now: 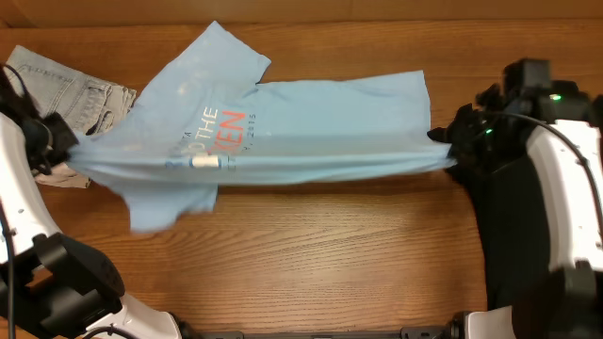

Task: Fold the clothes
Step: 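Lift the bottom hem with both grippers and fold it up toward the collar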

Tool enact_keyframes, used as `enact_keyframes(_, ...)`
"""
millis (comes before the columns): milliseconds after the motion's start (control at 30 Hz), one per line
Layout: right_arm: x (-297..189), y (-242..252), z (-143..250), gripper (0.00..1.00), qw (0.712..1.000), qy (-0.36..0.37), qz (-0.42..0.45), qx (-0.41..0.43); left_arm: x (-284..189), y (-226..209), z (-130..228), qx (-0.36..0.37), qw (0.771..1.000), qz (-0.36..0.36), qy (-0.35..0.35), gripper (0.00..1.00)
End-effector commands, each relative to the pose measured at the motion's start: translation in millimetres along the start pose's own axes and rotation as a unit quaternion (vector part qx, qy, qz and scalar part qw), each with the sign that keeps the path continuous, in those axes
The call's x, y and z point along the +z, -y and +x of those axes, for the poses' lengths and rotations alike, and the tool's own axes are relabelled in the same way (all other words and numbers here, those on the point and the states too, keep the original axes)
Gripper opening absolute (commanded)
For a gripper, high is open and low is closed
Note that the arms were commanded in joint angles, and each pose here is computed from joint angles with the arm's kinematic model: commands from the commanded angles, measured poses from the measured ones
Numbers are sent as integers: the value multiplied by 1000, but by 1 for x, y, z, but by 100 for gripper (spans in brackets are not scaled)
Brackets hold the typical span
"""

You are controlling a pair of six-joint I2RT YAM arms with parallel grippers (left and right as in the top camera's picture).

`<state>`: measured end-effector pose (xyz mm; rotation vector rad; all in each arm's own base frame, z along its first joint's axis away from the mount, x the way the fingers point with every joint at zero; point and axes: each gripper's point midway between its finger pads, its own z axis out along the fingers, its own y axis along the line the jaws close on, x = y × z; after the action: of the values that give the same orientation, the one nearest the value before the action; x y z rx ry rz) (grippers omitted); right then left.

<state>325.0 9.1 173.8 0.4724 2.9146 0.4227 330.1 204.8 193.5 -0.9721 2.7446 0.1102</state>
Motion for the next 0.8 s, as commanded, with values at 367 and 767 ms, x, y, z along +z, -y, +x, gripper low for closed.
enact_keyframes(367,-209,-41,30,4,961,266,-25,-67,-217,-58,-17,-91,960,-15,266,4)
enact_keyframes(767,-256,-45,66,4,934,350,-63,-38,-272,-59,13,-93,936,-6,338,4)
